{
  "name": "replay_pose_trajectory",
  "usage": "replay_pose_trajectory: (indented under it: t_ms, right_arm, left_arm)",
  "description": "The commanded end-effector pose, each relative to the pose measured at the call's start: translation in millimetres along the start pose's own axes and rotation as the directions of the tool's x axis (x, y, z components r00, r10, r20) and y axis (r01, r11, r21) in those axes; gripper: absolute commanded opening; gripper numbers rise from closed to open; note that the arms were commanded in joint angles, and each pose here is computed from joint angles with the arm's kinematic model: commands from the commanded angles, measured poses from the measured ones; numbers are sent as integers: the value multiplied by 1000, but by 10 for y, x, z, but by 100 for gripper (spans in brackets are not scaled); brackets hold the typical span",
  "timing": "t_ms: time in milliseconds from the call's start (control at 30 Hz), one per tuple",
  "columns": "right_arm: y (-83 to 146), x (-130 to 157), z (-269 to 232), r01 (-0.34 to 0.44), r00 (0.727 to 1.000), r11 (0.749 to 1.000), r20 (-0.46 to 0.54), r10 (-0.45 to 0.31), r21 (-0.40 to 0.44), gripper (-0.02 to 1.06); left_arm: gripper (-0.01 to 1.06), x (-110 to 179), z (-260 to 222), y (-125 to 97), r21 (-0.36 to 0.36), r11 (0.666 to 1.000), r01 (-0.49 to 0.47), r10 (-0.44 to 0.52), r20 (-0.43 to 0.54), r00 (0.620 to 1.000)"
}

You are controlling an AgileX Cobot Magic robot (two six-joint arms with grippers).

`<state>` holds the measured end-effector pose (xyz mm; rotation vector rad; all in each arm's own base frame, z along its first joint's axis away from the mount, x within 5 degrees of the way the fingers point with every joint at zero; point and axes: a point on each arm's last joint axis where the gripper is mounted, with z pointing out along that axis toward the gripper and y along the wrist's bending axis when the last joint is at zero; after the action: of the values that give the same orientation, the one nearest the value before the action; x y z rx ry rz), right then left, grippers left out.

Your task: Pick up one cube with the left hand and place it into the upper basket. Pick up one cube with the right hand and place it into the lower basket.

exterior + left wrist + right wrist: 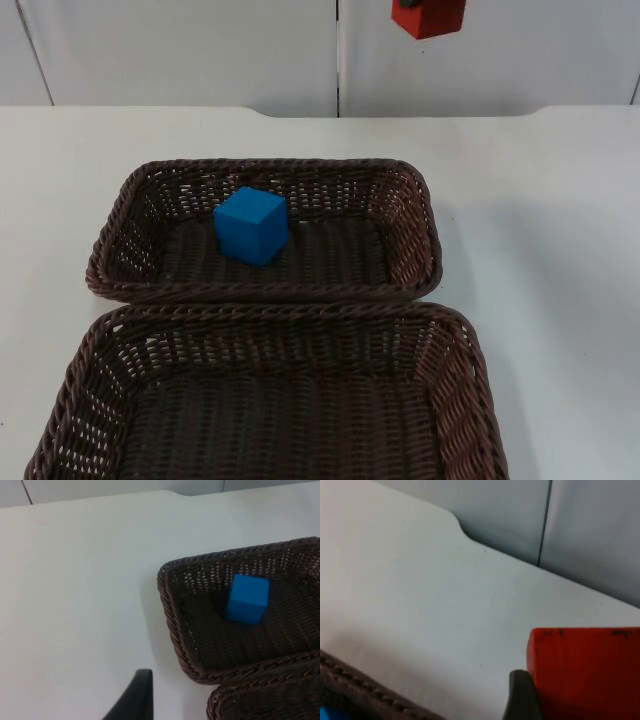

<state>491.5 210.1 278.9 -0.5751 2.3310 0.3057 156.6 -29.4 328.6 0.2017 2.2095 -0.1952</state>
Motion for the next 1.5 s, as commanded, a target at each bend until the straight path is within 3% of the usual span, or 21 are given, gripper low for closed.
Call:
replay_pose_trajectory:
  t_ms: [0, 467, 833, 1133, 1467]
  right_arm:
    - [25, -62, -187, 33, 999, 999, -2, -33, 0, 0]
    - [56, -136, -779, 103, 992, 994, -74, -101, 24, 0]
    - [146, -161, -1670, 113, 993, 992, 17, -114, 55, 0]
    - [212, 257, -2065, 103, 992, 992, 63, -107, 70, 0]
    - [259, 653, -2176, 91, 995, 994, 37, -94, 59, 0]
  left_arm:
    - [105, 15, -5, 6, -4, 1000, -2, 2, -2, 1000]
    - [105, 15, -5, 6, -4, 1000, -2, 2, -2, 1000]
    - [105, 20, -5, 5, -3, 1000, -2, 2, -7, 1000]
    - [105, 21, -5, 4, -2, 1000, -1, 1, -8, 1000]
    - [105, 20, -5, -1, 3, 1000, 5, -5, -8, 1000]
